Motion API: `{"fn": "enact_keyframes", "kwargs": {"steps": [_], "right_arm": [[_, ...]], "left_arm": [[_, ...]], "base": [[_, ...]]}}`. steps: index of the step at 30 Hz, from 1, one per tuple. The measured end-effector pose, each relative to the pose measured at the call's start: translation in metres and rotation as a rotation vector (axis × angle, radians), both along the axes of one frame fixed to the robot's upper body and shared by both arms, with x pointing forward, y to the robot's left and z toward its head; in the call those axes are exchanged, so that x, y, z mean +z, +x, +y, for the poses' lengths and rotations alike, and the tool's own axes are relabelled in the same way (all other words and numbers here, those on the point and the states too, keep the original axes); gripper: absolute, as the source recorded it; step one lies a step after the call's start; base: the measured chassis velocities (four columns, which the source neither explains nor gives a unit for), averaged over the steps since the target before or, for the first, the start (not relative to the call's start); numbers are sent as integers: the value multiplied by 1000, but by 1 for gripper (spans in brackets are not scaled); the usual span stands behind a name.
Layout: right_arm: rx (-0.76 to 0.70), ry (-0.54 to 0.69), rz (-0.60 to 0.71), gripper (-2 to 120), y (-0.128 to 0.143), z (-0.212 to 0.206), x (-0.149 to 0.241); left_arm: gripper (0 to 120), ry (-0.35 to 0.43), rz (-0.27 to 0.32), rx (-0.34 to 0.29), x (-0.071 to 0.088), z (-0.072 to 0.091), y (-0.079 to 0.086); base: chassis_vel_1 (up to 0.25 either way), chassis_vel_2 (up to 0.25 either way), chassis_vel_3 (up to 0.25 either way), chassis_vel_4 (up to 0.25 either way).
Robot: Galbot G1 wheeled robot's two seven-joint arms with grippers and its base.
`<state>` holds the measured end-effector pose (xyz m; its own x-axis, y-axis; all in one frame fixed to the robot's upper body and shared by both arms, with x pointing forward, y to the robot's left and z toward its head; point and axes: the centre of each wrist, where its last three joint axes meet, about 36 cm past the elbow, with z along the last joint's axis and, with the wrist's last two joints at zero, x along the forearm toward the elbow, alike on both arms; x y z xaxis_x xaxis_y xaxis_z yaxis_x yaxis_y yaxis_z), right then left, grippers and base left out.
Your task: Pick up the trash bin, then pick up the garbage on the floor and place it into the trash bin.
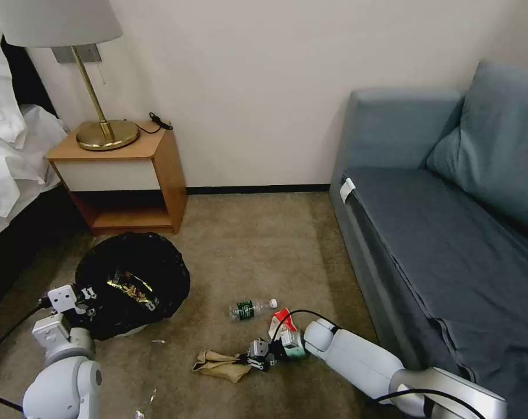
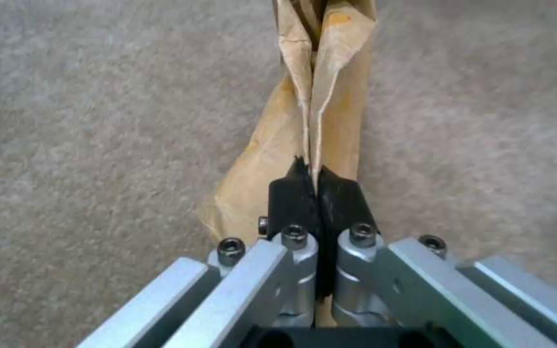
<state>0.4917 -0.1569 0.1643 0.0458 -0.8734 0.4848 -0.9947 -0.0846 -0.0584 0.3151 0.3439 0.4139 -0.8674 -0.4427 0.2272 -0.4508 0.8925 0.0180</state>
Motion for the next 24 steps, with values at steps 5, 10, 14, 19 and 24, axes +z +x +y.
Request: {"fn": "enact_keyframes", "kwargs": {"steps": [5, 10, 14, 19, 24], "right_arm": [[-42, 50, -24, 0, 10, -4, 14], [-141, 157, -74, 0, 37, -7, 46], [-192, 198, -109, 0, 56, -10, 66], [-304, 268, -176, 0, 93, -14, 103], [-396, 315, -241, 0, 123, -12, 136]], "left_arm": [[4, -1, 6, 0, -2, 1, 0], [4, -2, 9, -2, -4, 2, 2], [4, -3, 7, -7, -3, 2, 5], [4, -4, 6, -14, -2, 1, 7], [4, -2, 5, -15, -2, 2, 9]], "base": [[0, 0, 0, 0], [0, 0, 0, 0], [0, 0, 0, 0], [0, 0, 0, 0], [0, 0, 0, 0]]}}
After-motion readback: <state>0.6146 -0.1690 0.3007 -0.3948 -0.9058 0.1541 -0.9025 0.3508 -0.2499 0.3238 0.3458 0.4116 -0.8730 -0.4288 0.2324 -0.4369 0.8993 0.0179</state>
